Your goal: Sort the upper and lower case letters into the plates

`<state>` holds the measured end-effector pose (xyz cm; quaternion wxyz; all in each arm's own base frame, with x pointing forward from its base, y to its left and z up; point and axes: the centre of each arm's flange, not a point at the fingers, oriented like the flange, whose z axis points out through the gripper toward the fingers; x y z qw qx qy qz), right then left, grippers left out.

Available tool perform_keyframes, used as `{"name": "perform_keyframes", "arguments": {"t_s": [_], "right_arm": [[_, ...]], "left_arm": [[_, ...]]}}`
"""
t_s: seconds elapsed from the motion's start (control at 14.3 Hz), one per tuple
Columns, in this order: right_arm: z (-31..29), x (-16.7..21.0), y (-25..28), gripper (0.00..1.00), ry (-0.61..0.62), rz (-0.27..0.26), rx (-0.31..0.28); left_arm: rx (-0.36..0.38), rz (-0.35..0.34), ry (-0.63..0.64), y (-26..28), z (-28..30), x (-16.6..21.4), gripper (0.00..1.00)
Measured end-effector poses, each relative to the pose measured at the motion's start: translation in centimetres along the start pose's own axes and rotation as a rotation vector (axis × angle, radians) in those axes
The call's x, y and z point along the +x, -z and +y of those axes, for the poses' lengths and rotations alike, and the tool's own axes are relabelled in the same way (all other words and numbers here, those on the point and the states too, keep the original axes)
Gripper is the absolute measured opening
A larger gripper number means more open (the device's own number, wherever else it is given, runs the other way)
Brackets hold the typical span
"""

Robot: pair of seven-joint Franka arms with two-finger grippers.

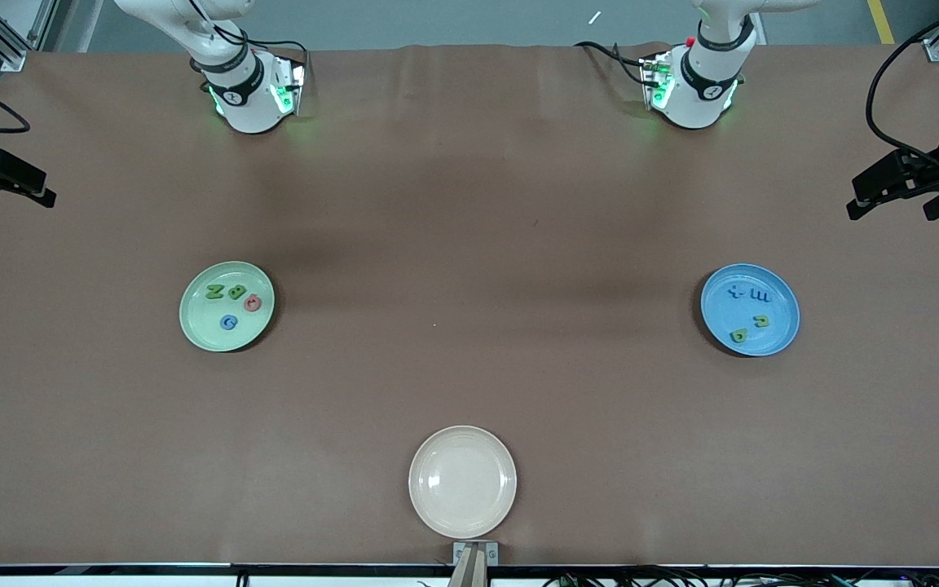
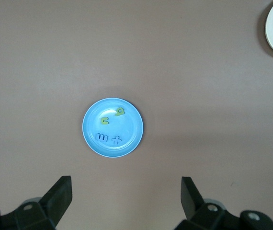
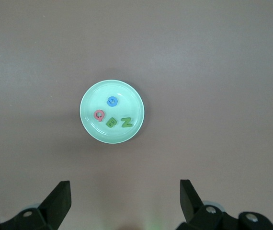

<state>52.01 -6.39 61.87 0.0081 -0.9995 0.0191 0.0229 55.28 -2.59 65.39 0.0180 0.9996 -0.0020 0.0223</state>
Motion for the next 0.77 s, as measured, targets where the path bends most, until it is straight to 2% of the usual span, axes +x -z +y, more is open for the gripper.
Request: {"name": "perform_keyframes", "arguments": {"t_s": [0.77], "right_arm": [[0.01,0.14,0.06,1.00,0.017,0.012,0.000]], "left_arm": [[0.000,0.000,0.000,0.00,0.00,0.00,1.00]]}}
